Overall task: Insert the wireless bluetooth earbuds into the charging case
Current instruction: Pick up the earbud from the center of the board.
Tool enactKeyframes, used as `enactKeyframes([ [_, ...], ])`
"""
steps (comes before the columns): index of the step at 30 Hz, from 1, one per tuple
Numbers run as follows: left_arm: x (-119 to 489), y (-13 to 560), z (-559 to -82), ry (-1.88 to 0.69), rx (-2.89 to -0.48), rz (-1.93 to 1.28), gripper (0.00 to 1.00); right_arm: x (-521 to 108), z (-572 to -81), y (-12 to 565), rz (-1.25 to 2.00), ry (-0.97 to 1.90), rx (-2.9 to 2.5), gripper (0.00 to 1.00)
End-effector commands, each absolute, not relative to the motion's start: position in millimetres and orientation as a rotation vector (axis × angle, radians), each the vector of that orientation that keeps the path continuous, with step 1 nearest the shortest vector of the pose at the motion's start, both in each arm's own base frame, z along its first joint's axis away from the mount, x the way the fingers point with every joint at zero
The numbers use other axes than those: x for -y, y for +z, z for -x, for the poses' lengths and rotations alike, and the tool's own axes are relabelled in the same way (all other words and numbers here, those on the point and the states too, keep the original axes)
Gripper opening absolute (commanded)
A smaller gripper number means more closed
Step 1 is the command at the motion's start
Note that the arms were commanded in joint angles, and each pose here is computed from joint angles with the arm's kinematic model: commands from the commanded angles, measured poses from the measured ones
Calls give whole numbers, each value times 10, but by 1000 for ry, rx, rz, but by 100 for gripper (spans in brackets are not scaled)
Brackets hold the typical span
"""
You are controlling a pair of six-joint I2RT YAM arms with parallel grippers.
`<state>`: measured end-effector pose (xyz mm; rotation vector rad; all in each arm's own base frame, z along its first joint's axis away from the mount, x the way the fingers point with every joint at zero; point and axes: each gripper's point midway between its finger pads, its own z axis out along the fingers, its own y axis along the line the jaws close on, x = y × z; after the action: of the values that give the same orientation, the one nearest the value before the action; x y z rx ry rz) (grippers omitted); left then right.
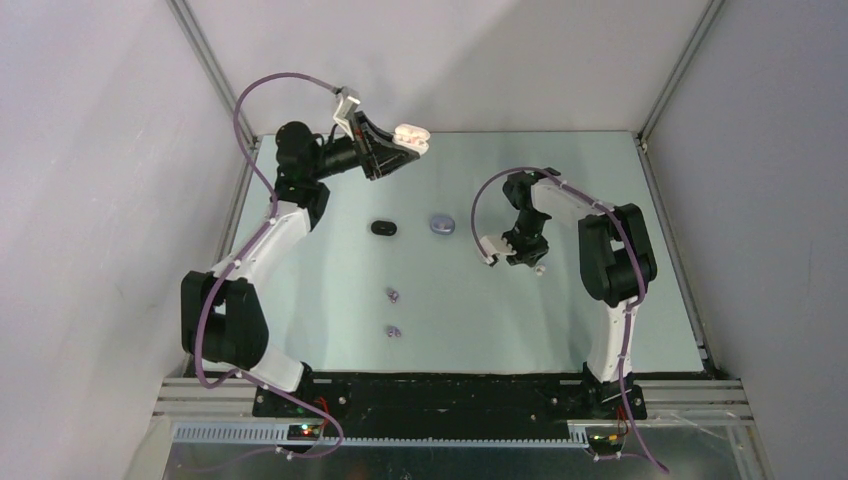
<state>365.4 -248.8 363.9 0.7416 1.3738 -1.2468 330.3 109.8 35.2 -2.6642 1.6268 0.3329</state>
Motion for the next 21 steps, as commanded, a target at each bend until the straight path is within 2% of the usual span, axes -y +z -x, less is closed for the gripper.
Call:
enactKeyframes([
  [1, 2430, 3823, -3591, -1194, -1316, -753, 0, -1061, -3291, 302, 2711, 326, -1551, 25],
  [21, 2422, 3761, -3585, -1191, -1339, -753, 0, -859, -3211, 299, 2682, 342, -1622, 25],
])
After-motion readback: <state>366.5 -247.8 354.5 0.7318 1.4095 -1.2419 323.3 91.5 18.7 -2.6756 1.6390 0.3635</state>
